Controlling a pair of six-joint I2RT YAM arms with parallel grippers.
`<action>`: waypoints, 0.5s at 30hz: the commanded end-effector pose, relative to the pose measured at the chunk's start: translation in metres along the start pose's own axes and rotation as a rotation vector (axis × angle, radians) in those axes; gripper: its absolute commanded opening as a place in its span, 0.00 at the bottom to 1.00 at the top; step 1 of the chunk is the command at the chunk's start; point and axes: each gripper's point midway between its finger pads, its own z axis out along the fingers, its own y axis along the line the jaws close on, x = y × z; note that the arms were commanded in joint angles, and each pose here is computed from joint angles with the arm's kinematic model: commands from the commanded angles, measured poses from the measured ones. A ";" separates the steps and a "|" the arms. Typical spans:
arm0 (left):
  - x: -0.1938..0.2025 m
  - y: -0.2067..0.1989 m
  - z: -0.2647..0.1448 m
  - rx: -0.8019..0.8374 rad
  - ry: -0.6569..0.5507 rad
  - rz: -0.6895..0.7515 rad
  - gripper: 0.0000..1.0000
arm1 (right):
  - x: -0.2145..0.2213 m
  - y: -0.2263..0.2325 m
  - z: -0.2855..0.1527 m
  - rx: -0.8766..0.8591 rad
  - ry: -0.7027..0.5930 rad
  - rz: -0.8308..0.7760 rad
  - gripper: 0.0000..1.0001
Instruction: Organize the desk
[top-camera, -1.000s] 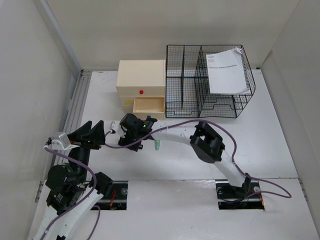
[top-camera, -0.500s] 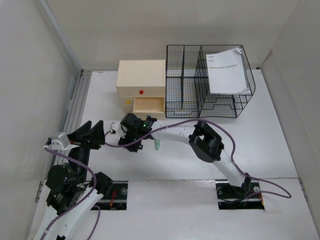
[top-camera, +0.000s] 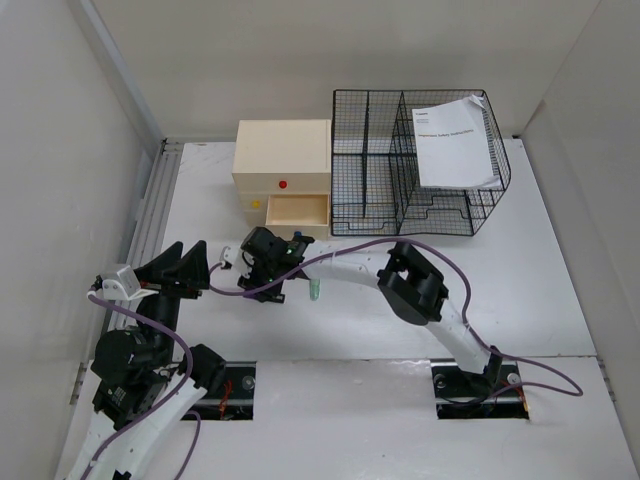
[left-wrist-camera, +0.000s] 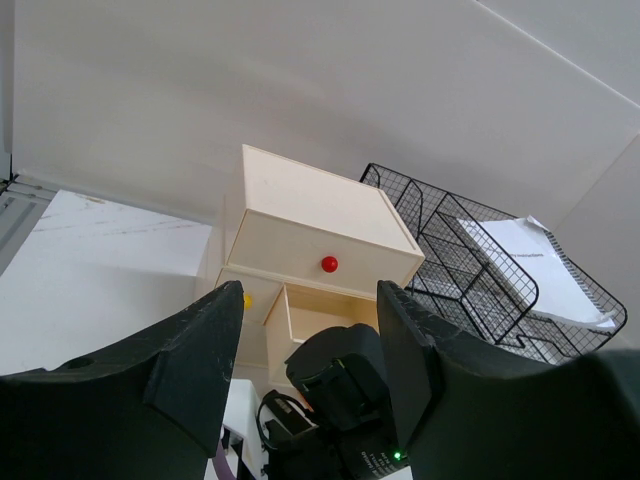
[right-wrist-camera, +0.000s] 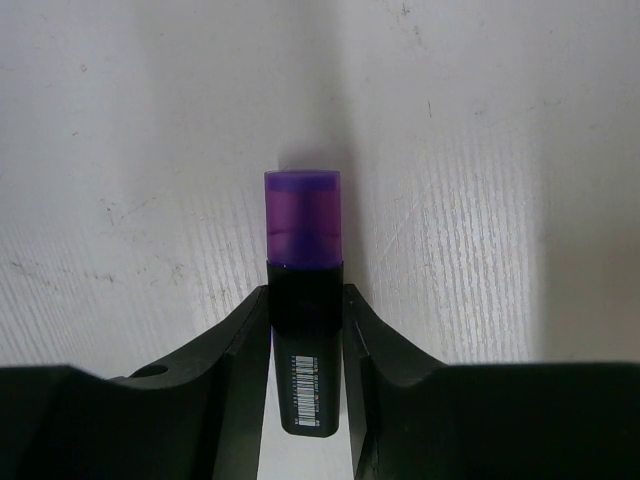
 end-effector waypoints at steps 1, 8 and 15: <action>-0.011 0.000 -0.002 0.003 -0.046 -0.016 0.52 | -0.012 -0.003 -0.017 0.022 -0.017 -0.027 0.00; -0.011 0.000 -0.002 0.003 -0.046 -0.016 0.52 | -0.083 -0.016 -0.100 0.155 -0.182 -0.161 0.00; -0.012 0.001 -0.002 -0.006 -0.049 -0.016 0.52 | -0.111 -0.044 -0.158 0.374 -0.249 -0.218 0.00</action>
